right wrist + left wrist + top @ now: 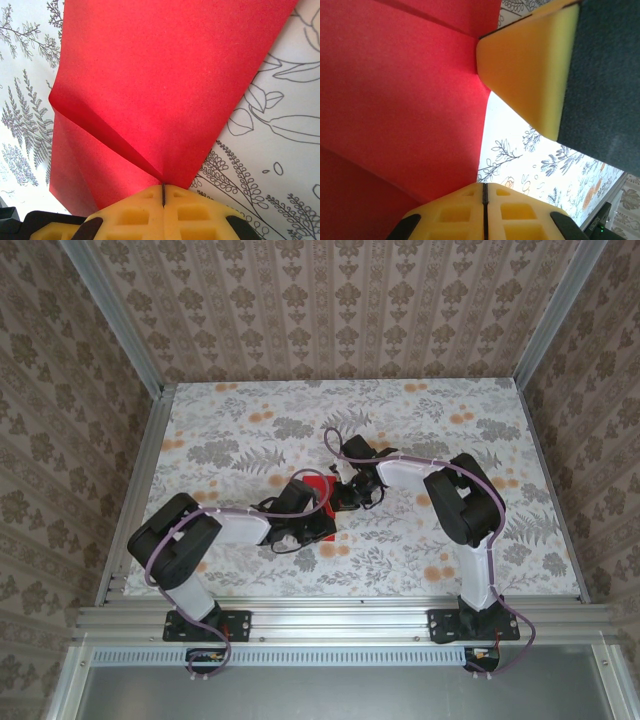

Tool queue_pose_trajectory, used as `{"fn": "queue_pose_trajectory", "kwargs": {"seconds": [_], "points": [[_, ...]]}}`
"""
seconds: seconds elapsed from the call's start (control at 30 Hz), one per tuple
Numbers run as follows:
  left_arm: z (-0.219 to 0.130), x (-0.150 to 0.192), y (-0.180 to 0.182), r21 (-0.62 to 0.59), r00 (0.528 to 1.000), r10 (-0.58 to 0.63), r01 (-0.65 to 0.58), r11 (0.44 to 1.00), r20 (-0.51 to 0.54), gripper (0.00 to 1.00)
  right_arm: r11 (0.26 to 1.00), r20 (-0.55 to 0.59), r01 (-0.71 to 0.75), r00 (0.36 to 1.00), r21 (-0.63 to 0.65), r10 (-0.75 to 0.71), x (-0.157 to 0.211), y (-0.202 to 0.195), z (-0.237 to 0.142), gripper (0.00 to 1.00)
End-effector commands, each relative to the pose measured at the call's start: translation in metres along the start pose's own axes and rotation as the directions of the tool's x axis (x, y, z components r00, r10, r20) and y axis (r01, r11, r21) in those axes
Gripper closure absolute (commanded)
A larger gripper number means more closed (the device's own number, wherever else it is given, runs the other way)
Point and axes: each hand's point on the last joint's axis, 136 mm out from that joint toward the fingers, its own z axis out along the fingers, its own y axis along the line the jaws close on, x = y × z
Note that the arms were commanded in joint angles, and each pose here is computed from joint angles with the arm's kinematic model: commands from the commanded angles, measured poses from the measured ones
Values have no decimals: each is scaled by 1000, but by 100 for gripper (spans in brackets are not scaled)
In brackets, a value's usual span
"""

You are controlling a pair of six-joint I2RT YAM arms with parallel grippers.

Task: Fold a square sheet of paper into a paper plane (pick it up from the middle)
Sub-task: Fold the triangle a second time at the center of the table.

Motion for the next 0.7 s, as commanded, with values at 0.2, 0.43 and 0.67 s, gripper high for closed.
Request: {"fn": "queue_pose_trajectory", "kwargs": {"seconds": [0.2,0.43,0.67], "points": [[7,3,12,-57,1000,-17,17,998,-8,90,994,-96,-59,993,96,68,28,-31,24,94],[7,7,24,-117,999,-31,29,993,-15,92,996,-78,-70,994,62,75,21,-19,16,91],[6,14,39,-159,998,-65,60,985,-25,97,999,57,-42,998,23,41,-16,16,-28,75]]}}
